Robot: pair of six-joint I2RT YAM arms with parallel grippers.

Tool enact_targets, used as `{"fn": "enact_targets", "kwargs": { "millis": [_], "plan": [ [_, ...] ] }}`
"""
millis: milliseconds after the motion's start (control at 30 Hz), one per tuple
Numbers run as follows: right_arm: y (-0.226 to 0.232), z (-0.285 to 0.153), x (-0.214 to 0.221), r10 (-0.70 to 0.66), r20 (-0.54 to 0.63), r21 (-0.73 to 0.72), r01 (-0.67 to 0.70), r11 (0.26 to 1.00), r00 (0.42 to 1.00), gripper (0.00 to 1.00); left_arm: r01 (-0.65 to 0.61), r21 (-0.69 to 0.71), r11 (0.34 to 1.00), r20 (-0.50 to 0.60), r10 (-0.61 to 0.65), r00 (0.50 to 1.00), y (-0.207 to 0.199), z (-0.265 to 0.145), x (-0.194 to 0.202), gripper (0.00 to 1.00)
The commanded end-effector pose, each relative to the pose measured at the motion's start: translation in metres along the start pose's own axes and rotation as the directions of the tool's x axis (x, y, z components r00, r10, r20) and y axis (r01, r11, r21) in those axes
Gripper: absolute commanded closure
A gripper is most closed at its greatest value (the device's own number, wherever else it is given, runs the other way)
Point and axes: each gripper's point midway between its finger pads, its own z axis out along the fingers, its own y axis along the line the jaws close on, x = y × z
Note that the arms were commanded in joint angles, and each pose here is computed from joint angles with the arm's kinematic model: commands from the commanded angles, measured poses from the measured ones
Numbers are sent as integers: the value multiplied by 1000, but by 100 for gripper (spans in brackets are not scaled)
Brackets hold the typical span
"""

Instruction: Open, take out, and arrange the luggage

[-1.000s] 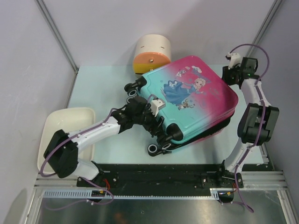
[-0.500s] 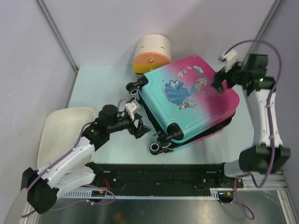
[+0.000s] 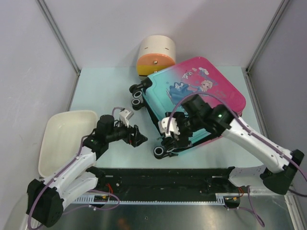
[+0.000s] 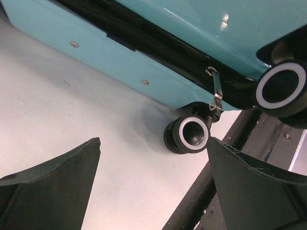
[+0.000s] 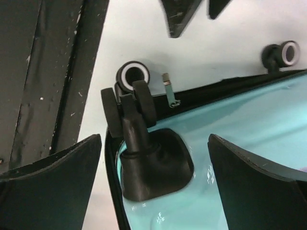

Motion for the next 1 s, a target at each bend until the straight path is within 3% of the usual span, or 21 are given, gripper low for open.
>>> {"fn": "enact_targets", "kwargs": {
  "millis": [0,133,367,500,567,667,700,767,800,967],
  "plan": [
    [16,21,11,-108,-91,-94,99,991,990,2,82,19,996,61,-83,995,1,-5,-17,3],
    [35,39,4,-169,-82,-186,151,971,982,2,147,5,989,69,-147,987,9,-7,-22,0],
    [43,69,19,-186,-175,-257,137,957,967,3,215,-118,969,127,-200,971,30,-9,-21,0],
    [50,76,36,-170,-246,-301,92,949,954,10,202,-53,978,97,-197,976,19,-7,-19,0],
    [48,77,36,-168,-251,-293,90,952,953,17,214,-37,976,80,-210,974,18,-5,-17,0],
    [42,76,31,-185,-245,-262,119,958,952,54,229,-2,973,55,-228,972,14,-3,-15,0],
    [40,72,26,-189,-230,-243,132,961,955,75,245,9,970,40,-245,969,13,0,-13,0],
    [33,68,14,-198,-191,-204,159,966,961,100,267,55,962,4,-268,963,7,2,-7,1],
    [29,62,5,-188,-168,-170,160,972,968,100,250,133,959,11,-254,967,-3,6,-14,4],
    [20,38,-35,-170,-64,-112,162,980,983,100,261,238,936,1,-269,963,-13,13,-18,19]
  ]
}}
